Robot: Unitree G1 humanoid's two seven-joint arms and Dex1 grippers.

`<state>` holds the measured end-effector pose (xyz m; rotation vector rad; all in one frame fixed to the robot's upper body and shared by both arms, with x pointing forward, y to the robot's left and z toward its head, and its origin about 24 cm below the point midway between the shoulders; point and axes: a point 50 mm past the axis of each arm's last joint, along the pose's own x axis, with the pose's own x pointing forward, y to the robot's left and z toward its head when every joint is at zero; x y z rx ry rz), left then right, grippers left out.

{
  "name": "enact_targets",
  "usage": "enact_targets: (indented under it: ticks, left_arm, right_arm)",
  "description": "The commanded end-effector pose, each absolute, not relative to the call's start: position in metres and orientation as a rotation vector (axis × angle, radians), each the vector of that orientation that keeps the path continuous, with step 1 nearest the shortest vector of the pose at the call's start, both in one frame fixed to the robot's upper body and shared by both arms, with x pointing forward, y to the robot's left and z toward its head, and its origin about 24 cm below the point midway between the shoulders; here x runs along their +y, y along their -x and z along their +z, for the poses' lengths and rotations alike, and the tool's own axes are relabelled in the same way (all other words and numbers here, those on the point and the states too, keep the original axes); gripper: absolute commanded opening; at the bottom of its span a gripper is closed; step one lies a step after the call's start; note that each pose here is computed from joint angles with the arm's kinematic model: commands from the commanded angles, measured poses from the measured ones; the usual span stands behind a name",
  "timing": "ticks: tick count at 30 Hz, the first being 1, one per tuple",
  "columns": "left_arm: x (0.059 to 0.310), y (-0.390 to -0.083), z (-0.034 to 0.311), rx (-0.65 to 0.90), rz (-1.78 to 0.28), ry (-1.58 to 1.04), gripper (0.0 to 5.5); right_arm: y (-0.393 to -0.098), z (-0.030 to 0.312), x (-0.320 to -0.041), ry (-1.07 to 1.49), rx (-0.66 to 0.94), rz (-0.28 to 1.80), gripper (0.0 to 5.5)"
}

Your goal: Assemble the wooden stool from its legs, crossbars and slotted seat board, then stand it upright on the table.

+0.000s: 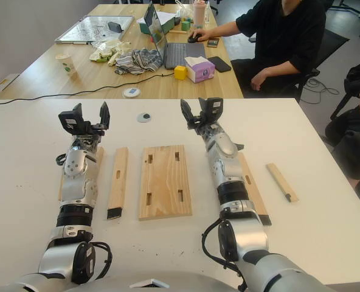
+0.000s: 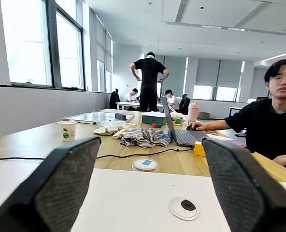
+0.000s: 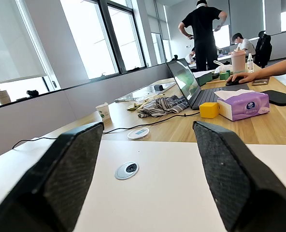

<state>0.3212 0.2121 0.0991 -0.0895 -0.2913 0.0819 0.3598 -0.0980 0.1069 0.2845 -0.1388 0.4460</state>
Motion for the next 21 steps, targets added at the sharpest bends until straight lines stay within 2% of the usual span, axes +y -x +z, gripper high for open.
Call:
enact_targets:
  ticks: [1,21]
  left_arm:
    - [0.2089,-0.3254,0.1049,-0.309,0.069,0.096,3.85]
    - [0.2096,-0.3325,0.1109,-0.303,0.023,0.072,3.85]
  right_arm:
    - [-0.3636,0.1115,-0.0994,-0.267,-0.144,0.447,3.42]
    - [-0.3621,0.1049,-0.0991,-0.28,-0.141,0.376,3.42]
